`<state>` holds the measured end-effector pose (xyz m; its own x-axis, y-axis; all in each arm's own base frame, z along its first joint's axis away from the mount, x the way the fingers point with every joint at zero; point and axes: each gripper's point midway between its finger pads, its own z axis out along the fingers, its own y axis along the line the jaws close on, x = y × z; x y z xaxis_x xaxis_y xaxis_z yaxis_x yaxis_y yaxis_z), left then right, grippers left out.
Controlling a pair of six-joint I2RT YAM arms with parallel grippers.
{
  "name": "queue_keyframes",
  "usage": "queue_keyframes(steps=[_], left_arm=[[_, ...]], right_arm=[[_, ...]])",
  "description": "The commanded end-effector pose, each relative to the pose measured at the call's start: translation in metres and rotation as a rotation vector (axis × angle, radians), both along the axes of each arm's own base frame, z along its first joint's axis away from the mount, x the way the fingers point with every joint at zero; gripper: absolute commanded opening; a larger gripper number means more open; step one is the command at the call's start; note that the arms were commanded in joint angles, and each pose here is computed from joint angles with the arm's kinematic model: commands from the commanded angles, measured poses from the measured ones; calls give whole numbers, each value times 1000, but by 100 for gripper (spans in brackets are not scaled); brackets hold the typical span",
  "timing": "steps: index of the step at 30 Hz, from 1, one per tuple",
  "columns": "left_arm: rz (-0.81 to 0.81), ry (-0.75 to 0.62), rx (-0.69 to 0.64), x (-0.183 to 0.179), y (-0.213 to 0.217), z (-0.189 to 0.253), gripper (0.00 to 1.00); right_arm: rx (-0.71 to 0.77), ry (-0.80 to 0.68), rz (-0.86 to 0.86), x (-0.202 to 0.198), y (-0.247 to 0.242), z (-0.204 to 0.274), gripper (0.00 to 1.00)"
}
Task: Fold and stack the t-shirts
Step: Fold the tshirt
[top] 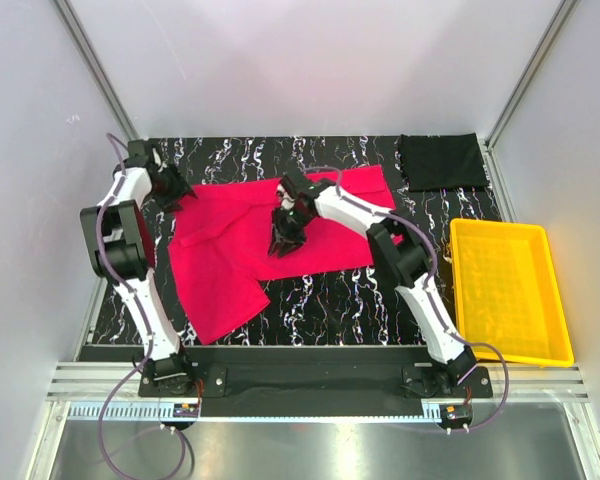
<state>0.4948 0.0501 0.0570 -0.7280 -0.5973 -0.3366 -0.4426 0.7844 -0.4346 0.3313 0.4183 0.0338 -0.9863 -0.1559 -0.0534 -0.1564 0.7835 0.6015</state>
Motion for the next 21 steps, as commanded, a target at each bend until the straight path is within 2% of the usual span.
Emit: queue_keyframes(steps=[1, 3, 4, 5, 7, 8, 9, 14, 17, 21], left_arm=[[-61, -134, 133, -24, -27, 78, 61], [-93, -144, 120, -37, -52, 77, 61], [-104, -175, 110, -46, -62, 89, 62], [-123, -131, 91, -64, -74, 69, 62], [-192, -158, 69, -76, -101, 69, 65], [-225, -134, 62, -88, -108, 54, 66], [-279, -190, 40, -84, -123, 55, 67], [-361, -172, 153, -69, -116, 25, 69], [-408, -136, 206, -58, -114, 6, 72], [-379, -94, 277, -48, -102, -7, 60]], right_arm=[[72, -114, -57, 31, -32, 68, 43], [87, -154, -41, 38, -41, 71, 46], [108, -168, -35, 41, -40, 76, 51], [131, -177, -33, 44, -36, 78, 54], [171, -183, -27, 50, -27, 86, 56], [189, -173, -38, 52, -23, 89, 56], [202, -183, -43, 56, -20, 94, 56], [224, -228, -72, 63, -18, 108, 56], [228, -205, -84, 60, -19, 101, 56], [248, -169, -111, 55, -18, 92, 56]])
